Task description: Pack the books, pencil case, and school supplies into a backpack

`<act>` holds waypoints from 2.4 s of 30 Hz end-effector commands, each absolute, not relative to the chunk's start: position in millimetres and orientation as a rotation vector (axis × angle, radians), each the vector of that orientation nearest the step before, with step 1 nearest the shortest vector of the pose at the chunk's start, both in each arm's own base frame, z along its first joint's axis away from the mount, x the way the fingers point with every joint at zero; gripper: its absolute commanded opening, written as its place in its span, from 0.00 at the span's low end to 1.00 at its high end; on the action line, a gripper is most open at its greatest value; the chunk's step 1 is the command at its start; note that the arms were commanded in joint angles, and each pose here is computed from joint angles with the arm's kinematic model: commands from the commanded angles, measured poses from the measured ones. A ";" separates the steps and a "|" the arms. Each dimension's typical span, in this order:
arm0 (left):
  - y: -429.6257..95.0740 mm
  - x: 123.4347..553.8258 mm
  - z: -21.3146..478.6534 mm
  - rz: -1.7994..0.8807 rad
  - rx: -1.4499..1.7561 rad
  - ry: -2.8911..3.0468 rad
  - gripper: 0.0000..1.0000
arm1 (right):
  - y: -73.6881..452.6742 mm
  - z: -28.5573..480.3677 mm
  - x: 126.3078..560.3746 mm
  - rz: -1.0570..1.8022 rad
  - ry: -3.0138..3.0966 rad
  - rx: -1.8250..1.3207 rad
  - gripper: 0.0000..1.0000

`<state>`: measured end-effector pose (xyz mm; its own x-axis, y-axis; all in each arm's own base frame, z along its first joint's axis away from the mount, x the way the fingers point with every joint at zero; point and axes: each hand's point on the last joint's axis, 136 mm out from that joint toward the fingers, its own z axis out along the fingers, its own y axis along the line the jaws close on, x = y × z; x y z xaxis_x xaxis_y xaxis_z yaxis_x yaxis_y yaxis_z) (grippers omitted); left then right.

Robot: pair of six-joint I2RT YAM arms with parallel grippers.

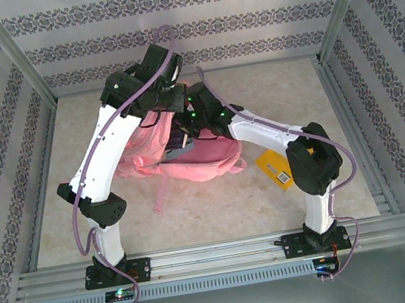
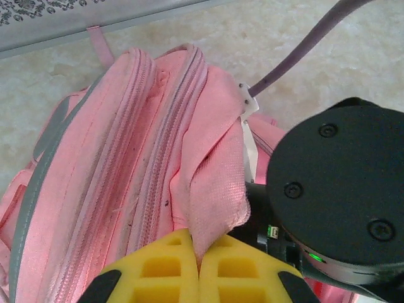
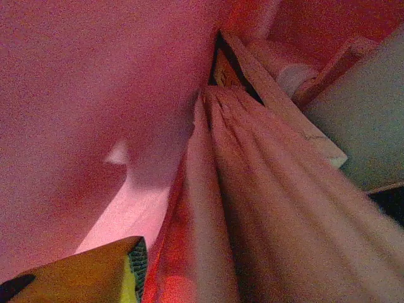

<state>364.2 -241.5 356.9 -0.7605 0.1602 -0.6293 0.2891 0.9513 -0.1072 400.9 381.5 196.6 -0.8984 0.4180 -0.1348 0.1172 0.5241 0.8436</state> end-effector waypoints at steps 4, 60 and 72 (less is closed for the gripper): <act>-248.9 374.9 405.7 -0.403 0.246 2.278 0.00 | 378.5 207.9 403.7 1.295 2.410 0.422 0.66; -242.6 383.2 404.8 -0.454 0.185 2.290 0.00 | 316.2 234.1 409.6 1.518 2.142 0.848 0.00; -252.5 389.6 410.9 -0.508 0.173 2.265 0.00 | 383.5 202.7 406.4 1.350 2.309 0.674 0.00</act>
